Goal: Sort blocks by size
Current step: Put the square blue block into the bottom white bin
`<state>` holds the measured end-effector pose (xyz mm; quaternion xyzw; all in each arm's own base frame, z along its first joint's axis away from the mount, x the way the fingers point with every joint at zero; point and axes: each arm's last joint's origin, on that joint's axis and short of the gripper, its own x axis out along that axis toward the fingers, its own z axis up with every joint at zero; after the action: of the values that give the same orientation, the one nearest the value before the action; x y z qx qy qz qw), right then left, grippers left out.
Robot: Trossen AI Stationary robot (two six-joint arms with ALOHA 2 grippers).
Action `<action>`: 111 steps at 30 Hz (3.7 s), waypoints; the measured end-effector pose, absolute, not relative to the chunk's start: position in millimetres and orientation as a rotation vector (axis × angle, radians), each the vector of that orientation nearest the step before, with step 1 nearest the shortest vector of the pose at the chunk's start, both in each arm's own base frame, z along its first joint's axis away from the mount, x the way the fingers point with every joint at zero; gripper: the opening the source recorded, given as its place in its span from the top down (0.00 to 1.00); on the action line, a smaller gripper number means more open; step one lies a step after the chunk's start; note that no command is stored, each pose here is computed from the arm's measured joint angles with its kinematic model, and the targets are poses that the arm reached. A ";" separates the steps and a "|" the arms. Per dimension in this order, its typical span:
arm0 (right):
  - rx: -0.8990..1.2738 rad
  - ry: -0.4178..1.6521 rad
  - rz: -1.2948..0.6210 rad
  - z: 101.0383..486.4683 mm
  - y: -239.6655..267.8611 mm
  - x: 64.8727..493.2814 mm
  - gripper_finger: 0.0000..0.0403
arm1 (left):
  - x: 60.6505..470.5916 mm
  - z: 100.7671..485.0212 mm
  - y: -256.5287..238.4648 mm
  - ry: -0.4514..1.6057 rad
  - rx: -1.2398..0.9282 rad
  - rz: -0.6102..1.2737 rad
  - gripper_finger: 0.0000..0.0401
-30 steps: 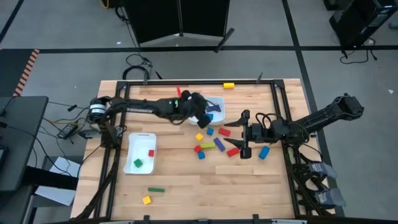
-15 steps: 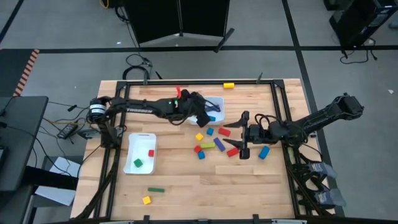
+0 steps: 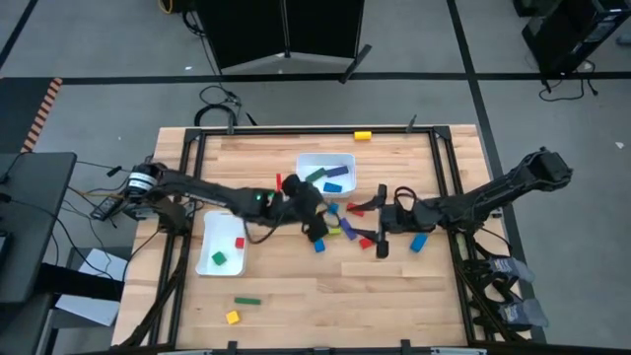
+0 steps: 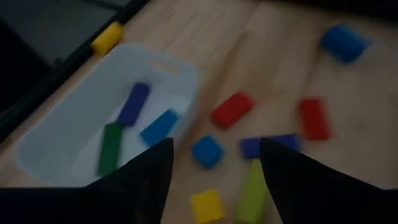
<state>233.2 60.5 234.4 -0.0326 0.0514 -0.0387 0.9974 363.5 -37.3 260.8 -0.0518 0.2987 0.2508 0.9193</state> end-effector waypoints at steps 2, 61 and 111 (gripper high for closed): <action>-0.057 0.127 -0.078 228.5 61.6 236.6 0.35 | 357.5 270.0 -52.6 0.574 -0.106 0.500 0.39; -0.078 0.699 -0.046 112.9 81.5 346.6 0.35 | 252.2 295.3 -191.5 0.423 -0.035 0.460 0.39; -0.092 0.294 0.090 180.1 99.6 417.7 0.63 | 239.1 332.6 -178.1 0.188 -0.063 0.599 0.39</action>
<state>417.7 99.6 180.1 -0.0460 0.1463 0.0450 0.9872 239.1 -178.1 332.6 -0.0309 0.0925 0.2946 0.9506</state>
